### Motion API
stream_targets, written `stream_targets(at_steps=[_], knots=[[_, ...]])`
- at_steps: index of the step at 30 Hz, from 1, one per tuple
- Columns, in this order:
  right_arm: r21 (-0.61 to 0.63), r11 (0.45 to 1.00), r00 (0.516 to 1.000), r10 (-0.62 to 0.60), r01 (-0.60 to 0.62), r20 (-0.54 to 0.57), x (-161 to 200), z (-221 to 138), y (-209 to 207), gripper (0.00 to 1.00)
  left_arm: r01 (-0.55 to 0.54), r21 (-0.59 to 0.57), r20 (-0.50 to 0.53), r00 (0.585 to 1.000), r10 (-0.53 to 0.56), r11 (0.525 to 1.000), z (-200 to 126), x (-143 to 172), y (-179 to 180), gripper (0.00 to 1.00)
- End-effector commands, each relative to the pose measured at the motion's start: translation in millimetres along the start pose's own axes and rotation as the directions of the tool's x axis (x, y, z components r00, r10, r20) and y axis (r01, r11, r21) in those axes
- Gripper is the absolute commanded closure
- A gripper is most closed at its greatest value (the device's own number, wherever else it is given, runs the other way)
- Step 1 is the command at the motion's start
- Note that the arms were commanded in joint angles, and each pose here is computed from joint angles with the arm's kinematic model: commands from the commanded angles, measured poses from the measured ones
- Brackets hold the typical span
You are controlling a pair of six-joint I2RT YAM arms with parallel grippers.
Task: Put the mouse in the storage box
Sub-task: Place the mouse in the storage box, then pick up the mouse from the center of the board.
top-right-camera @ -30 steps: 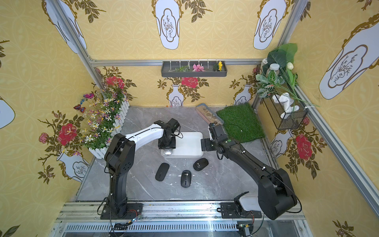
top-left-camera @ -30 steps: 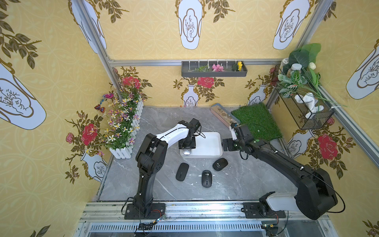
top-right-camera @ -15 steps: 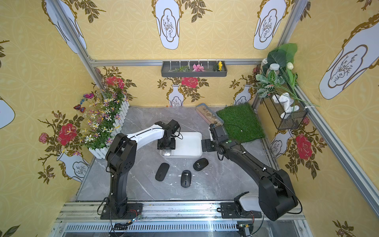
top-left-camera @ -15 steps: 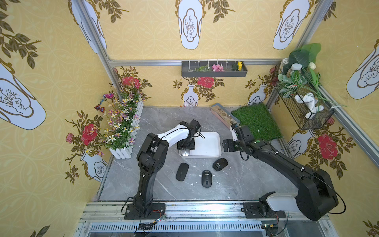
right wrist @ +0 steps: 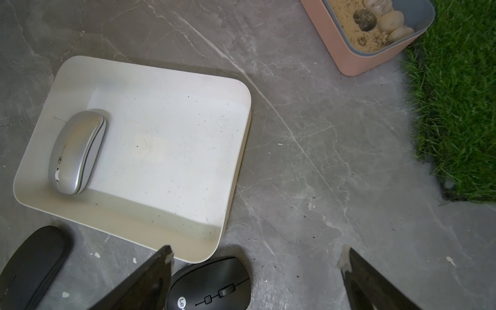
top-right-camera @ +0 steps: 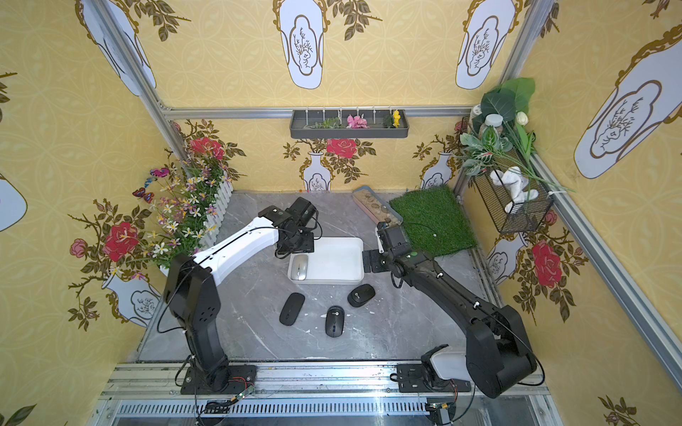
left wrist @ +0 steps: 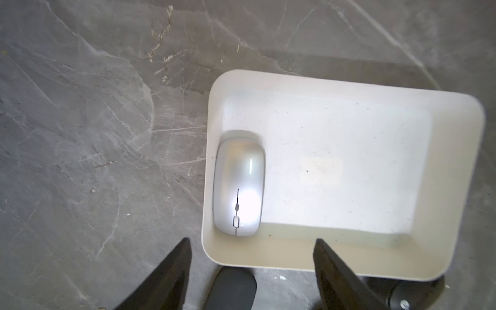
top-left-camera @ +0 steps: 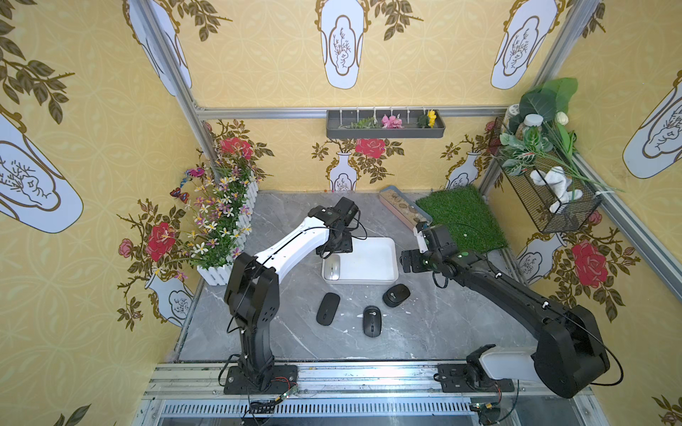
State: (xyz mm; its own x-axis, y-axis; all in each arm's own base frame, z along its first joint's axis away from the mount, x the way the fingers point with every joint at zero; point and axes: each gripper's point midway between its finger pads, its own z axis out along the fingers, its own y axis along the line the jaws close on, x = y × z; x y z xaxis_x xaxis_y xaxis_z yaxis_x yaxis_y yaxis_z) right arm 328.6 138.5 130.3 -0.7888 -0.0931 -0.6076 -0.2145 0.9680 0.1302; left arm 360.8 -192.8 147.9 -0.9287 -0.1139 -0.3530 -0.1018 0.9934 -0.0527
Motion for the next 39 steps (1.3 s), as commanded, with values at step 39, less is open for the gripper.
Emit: stream_targets(at_steps=[39], knots=[[-0.005,0.998,0.998,-0.058,0.058,0.029,22,9,-1,0.03,-0.170,0.050,-0.207,0.962,0.177,0.984,79,194,27,0.40]])
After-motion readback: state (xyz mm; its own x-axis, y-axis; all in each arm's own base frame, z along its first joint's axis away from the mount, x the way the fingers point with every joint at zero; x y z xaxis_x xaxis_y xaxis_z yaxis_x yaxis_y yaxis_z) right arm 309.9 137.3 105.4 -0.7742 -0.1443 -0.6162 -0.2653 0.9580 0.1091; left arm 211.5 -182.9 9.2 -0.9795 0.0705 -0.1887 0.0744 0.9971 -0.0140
